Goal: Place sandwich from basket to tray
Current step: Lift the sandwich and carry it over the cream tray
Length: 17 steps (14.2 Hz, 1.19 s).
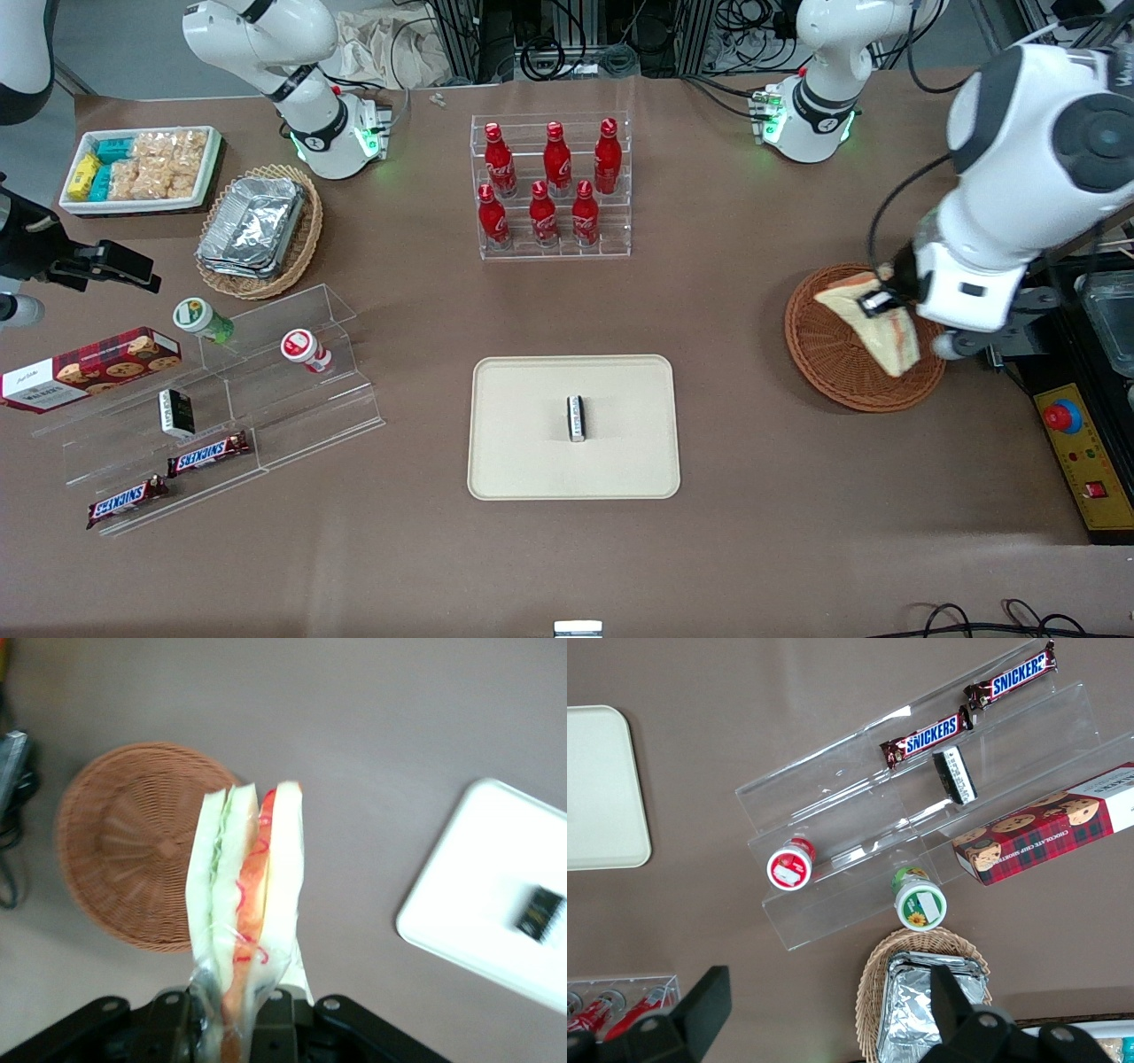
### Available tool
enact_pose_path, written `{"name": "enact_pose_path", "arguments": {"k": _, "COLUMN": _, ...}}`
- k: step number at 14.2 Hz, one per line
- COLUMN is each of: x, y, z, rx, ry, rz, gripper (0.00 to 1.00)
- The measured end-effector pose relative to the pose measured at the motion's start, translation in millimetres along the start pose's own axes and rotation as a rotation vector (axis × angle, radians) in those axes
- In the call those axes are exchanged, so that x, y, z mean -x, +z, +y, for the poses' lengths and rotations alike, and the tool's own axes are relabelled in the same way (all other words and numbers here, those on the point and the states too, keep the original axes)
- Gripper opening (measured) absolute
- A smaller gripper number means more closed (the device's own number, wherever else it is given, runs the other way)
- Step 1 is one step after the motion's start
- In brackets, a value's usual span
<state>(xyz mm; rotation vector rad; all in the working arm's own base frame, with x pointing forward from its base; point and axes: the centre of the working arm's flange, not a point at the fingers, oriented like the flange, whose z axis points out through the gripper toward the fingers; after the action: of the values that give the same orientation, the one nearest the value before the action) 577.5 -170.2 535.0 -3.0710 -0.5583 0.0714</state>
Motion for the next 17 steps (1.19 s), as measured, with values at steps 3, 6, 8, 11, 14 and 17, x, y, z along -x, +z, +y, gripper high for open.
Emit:
{"name": "enact_pose_path", "arguments": {"k": 3, "x": 19, "y": 46, "z": 85, "rx": 0.006, "ry": 0.176, "rz": -0.033, "gripper": 0.19}}
{"name": "enact_pose_path", "arguments": {"k": 6, "x": 26, "y": 127, "z": 154, "rx": 0.032, "ry": 0.227, "rz": -0.021, "gripper": 0.19}}
{"name": "enact_pose_path", "arguments": {"k": 8, "x": 23, "y": 185, "z": 180, "rx": 0.045, "ry": 0.256, "rz": -0.015, "gripper": 0.19}}
{"name": "enact_pose_path", "arguments": {"k": 11, "x": 6, "y": 246, "z": 195, "rx": 0.081, "ry": 0.291, "rz": -0.057, "gripper": 0.19}}
{"name": "enact_pose_path", "arguments": {"k": 14, "x": 6, "y": 280, "z": 209, "rx": 0.048, "ry": 0.333, "rz": -0.053, "gripper": 0.19}}
{"name": "enact_pose_path", "arguments": {"k": 17, "x": 18, "y": 303, "z": 225, "rx": 0.017, "ry": 0.367, "rz": -0.047, "gripper": 0.19}}
